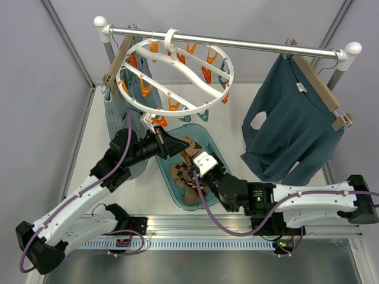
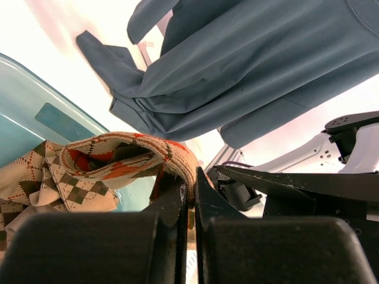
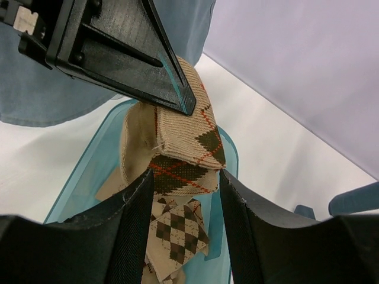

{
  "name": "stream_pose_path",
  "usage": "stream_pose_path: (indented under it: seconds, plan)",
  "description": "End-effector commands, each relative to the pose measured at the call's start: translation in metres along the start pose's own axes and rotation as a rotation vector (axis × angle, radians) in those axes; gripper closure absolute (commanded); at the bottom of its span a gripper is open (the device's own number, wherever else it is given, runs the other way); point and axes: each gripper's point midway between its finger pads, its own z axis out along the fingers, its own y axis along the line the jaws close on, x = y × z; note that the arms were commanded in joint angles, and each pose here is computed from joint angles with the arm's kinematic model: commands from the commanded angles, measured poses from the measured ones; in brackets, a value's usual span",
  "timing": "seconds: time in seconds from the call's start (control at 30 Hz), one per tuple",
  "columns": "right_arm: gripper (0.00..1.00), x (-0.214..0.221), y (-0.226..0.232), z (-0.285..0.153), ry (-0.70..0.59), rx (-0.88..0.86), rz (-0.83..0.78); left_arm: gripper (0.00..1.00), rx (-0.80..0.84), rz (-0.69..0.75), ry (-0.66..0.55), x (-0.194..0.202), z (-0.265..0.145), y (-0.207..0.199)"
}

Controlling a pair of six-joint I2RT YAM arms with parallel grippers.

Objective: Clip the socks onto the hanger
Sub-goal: Pick up the sock from the bin.

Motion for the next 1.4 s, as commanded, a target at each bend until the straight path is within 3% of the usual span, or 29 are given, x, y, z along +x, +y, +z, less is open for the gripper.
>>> stream_pose_path:
  seconds: [0.0,0.33,0.6,0.77,0.93,0.97,1.07,1.13,1.2,1.37]
  plan:
    - [0.46,-0.021,-0.005,0.001,-0.051,0.016,0.032,0.98,0.052,-0.012,-0.022,-0.013,0.0,-0.022]
    - [0.49,-0.028,0.005,0.011,-0.064,0.025,-0.005,0.98,0.061,-0.007,-0.012,-0.011,0.001,-0.026]
    - [0.75,-0.036,-0.004,0.011,-0.084,0.07,0.016,0.98,0.057,0.002,0.0,-0.007,-0.001,-0.024]
    - [1.0,-0.042,-0.011,0.009,-0.089,0.092,0.044,0.98,0.063,0.005,0.009,-0.003,0.0,-0.023]
    - [1.0,-0.044,-0.013,0.007,-0.087,0.089,0.065,0.96,0.074,0.019,0.007,-0.003,-0.001,-0.024]
    - [1.0,-0.045,-0.013,0.006,-0.09,0.086,0.081,0.92,0.071,0.024,0.005,-0.003,-0.001,-0.023]
    - [1.0,-0.047,-0.018,0.002,-0.089,0.081,0.114,0.55,0.052,0.068,-0.023,-0.009,-0.003,-0.021]
    - [1.0,-0.05,-0.023,-0.002,-0.093,0.081,0.139,0.41,0.026,0.1,-0.063,-0.017,-0.005,-0.017]
    - [1.0,-0.049,-0.026,-0.005,-0.082,0.083,0.157,0.31,0.008,0.148,-0.114,-0.027,-0.009,-0.016]
    - [1.0,-0.056,-0.03,-0.009,-0.074,0.071,0.199,0.26,0.063,0.308,-0.233,-0.044,-0.018,-0.024]
